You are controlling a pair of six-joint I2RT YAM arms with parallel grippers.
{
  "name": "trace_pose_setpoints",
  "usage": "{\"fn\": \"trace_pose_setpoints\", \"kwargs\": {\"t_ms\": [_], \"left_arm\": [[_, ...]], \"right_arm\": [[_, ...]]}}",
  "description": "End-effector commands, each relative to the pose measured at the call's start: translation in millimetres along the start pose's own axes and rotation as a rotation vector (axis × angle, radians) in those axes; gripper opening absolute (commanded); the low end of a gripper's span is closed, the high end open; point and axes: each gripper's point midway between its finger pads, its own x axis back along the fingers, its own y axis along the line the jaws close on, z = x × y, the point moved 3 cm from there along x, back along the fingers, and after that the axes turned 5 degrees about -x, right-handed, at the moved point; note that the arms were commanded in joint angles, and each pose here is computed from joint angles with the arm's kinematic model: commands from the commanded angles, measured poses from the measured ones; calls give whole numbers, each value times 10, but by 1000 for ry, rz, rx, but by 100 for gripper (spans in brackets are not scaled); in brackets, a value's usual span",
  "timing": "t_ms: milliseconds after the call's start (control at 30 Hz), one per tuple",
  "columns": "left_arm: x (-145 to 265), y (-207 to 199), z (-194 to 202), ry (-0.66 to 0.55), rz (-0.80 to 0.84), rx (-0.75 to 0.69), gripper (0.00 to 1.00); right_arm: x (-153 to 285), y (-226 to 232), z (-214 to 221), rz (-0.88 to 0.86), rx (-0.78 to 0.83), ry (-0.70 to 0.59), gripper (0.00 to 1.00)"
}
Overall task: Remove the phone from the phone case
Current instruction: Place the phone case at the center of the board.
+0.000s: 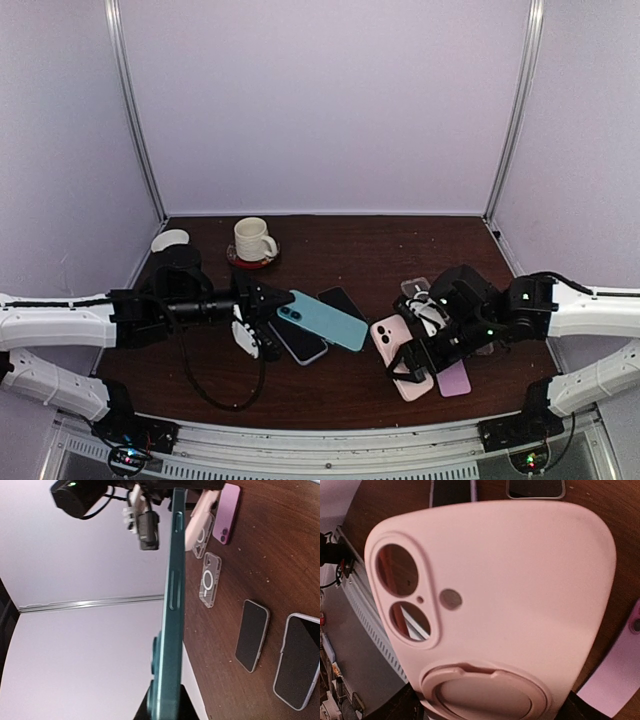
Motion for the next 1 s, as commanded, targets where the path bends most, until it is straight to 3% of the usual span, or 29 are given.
{"fn": "trace_pose_setpoints", "kwargs": {"t_ms": [0,300,733,967], "left_arm": [[172,659,82,36,-255,-27,0],[164,644,100,42,-249,-26,0],[130,592,118,44,-230,-23,0],[109,560,140,49,-219,-20,0]], "right_arm": [[60,-467,135,154,-97,25,81],[-40,-717,-197,224,-137,16,83],[-631,-1167,-1187,321,-194,89,83],[-818,-1420,-1585,324,-249,54,87]]}}
